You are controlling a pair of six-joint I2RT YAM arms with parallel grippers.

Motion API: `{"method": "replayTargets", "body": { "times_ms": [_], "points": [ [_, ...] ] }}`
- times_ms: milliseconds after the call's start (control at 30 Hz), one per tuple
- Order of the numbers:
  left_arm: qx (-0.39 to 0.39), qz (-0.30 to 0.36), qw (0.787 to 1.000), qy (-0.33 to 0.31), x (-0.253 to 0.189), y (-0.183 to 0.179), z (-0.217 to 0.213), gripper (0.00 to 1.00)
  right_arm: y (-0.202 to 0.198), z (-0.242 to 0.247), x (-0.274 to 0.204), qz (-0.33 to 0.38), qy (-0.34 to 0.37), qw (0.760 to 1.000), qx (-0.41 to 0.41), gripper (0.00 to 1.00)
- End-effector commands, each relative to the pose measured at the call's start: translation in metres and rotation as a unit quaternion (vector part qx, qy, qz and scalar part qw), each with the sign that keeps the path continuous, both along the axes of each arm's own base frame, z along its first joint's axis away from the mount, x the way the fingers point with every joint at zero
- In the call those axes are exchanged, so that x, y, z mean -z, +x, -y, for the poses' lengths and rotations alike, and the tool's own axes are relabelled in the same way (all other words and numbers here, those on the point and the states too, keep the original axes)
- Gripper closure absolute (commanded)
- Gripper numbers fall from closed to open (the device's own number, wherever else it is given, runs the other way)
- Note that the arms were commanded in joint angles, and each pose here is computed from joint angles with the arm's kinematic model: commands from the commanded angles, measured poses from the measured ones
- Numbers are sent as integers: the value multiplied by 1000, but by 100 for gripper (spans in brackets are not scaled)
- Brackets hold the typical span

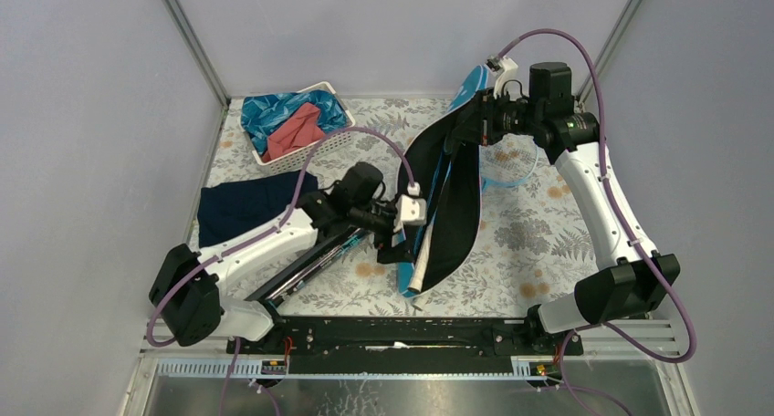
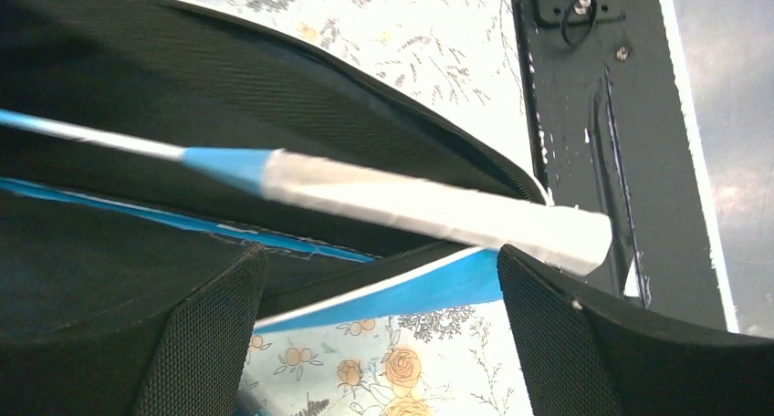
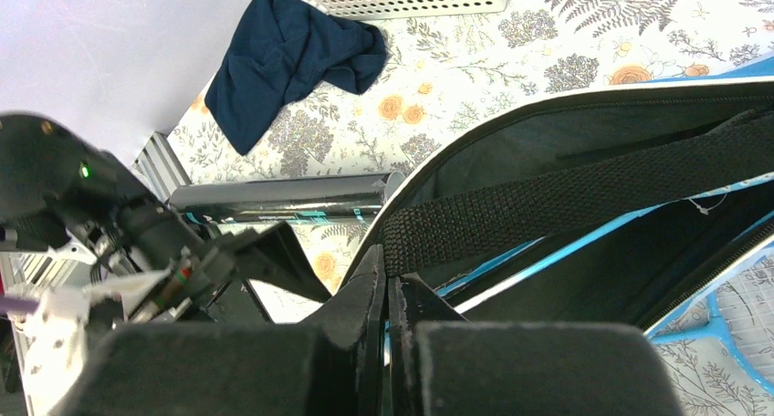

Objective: Pack up the badminton gear
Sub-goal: Adjust the racket in the racket bag.

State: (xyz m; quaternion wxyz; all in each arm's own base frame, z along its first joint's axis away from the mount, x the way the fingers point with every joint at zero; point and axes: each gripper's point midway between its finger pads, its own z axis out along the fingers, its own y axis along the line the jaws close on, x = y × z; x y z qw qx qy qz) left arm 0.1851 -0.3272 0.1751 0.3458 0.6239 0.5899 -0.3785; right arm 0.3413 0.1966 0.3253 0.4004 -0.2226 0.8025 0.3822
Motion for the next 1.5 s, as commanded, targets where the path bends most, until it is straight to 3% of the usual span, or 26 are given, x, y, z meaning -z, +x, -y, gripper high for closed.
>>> {"method": "replayTargets", "body": {
  "times_ms": [0, 433, 967, 1467],
  "points": [
    [27, 77, 997, 12, 14, -16, 8, 1, 6, -2, -34, 51, 13, 999, -5, 100],
    [72, 140, 987, 33, 12, -34, 2, 1, 10, 4, -26, 52, -16, 999, -1, 100],
    [79, 112, 990, 17, 17, -76, 25, 1, 14, 9, -19, 57, -36, 998, 5, 100],
    [-26, 166, 986, 5, 19, -36, 37, 2, -5, 8, -20, 63, -33, 997, -18, 100]
  ]
}}
